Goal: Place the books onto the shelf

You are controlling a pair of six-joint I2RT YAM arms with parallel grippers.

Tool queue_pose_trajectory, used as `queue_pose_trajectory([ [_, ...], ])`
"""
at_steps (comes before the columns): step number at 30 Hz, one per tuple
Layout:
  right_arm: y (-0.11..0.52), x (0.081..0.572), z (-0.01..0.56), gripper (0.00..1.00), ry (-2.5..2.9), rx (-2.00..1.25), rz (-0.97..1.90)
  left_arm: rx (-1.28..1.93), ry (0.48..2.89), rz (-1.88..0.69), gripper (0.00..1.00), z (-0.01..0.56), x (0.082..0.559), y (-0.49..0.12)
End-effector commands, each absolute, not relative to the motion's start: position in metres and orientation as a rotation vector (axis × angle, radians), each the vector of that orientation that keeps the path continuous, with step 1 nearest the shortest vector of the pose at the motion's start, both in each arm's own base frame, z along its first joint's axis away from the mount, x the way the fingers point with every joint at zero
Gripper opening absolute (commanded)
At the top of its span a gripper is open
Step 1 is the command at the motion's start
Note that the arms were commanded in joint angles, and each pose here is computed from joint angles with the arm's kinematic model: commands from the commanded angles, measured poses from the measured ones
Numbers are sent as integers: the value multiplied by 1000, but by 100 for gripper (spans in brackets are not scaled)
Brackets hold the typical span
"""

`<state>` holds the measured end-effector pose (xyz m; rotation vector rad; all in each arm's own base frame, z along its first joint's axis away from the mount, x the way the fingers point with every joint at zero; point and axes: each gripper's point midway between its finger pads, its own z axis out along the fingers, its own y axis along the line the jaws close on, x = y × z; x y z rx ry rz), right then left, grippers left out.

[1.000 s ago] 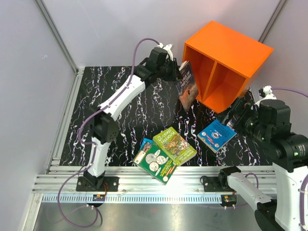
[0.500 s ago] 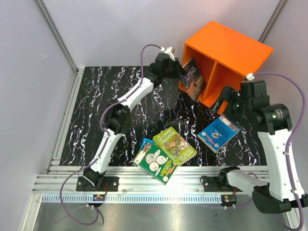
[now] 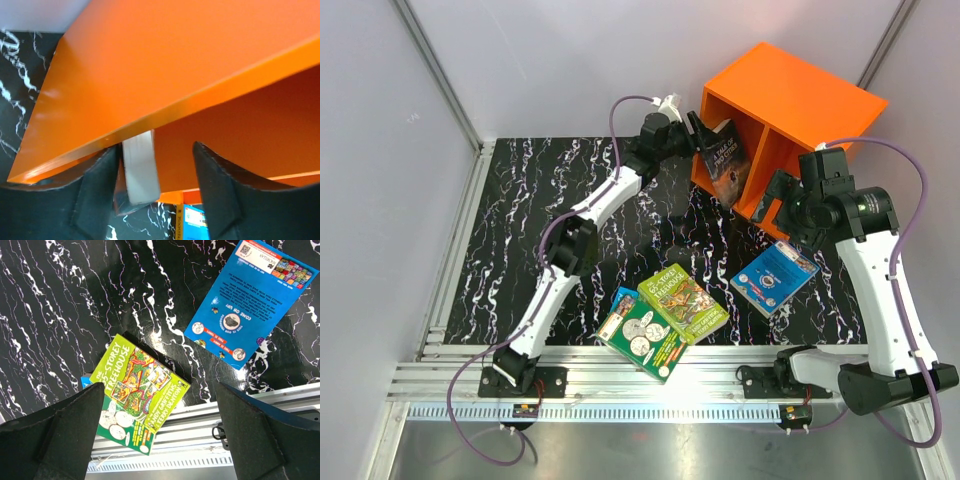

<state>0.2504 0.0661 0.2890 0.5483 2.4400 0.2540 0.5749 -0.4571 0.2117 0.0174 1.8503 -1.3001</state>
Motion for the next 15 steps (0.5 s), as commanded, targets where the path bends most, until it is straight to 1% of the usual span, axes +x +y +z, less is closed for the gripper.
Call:
queue_pose_trajectory([
  [1,64,261,302,100,2371,553,262,49,1567,-1303,72,302,588,-439],
  [2,65,262,301,100,2374,558,265,44,1574,-1296,79,301,589,-438],
  [5,68,263,299,100,2372,567,285,36,1598,-1267,90,302,589,-431],
  [9,71,262,298,100,2367,570,311,9,1654,-1193,95,301,591,-414],
  [11,71,261,298,100,2362,573,318,-41,1708,-1169,95,283,597,-398],
  [13,71,258,297,100,2358,567,326,-64,1700,-1147,96,299,596,-380],
  [14,72,258,298,100,2356,559,330,-100,1751,-1104,96,279,596,-370],
  [15,72,257,298,100,2354,558,335,-106,1723,-1095,97,302,590,-361],
])
